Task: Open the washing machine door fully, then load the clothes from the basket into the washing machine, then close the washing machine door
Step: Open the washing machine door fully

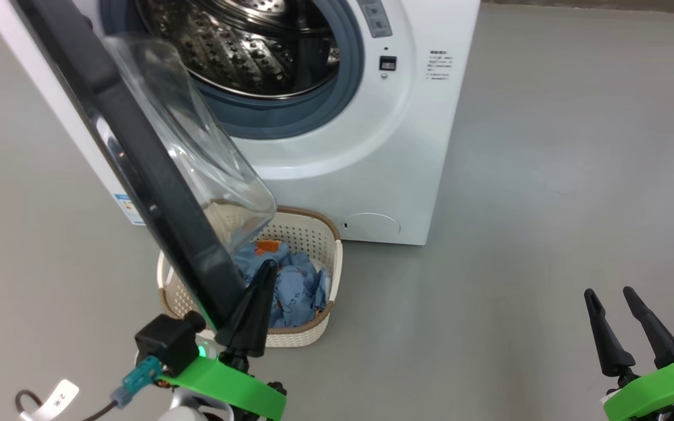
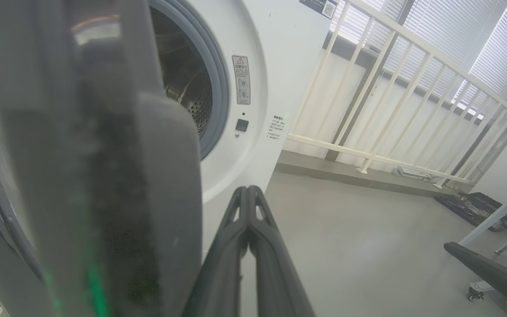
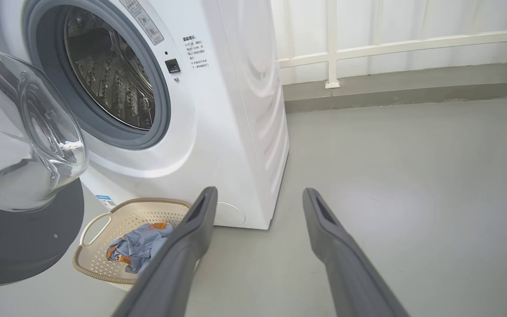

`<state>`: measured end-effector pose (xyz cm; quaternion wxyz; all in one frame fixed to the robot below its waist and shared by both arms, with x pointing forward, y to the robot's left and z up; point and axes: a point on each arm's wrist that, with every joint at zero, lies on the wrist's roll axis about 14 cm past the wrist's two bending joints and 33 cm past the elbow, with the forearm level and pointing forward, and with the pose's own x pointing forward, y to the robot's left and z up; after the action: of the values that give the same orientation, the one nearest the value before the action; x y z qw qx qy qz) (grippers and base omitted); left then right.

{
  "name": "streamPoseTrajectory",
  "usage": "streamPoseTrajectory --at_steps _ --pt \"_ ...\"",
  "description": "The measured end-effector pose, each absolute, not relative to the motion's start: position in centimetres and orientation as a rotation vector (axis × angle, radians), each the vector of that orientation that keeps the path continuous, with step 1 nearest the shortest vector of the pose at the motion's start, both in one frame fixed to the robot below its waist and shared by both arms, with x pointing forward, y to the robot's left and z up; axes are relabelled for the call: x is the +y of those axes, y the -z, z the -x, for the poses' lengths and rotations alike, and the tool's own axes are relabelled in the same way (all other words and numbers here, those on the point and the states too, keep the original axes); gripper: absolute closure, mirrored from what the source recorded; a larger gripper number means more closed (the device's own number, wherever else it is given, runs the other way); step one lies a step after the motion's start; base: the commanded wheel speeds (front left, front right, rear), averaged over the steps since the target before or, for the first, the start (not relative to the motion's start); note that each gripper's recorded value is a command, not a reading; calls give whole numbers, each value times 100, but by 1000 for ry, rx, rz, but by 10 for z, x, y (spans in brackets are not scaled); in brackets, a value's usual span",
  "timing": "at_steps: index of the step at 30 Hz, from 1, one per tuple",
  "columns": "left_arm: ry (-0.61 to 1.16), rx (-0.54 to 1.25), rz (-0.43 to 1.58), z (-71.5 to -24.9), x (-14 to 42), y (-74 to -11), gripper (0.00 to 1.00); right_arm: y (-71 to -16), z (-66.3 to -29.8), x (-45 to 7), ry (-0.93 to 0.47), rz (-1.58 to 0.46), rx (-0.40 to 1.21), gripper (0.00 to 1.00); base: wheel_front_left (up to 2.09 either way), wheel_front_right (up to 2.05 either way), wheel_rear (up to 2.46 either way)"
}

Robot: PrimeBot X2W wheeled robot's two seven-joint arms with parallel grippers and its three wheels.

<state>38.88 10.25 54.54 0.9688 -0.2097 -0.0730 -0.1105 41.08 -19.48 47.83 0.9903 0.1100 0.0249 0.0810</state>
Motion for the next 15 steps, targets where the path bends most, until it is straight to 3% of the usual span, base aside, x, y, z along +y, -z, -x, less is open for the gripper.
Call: streamPoseTrajectory --at_steps 15 --pt "65 -158 360 -361 148 -538 100 -481 -425 -163 -248 -224 49 0 0 0 0"
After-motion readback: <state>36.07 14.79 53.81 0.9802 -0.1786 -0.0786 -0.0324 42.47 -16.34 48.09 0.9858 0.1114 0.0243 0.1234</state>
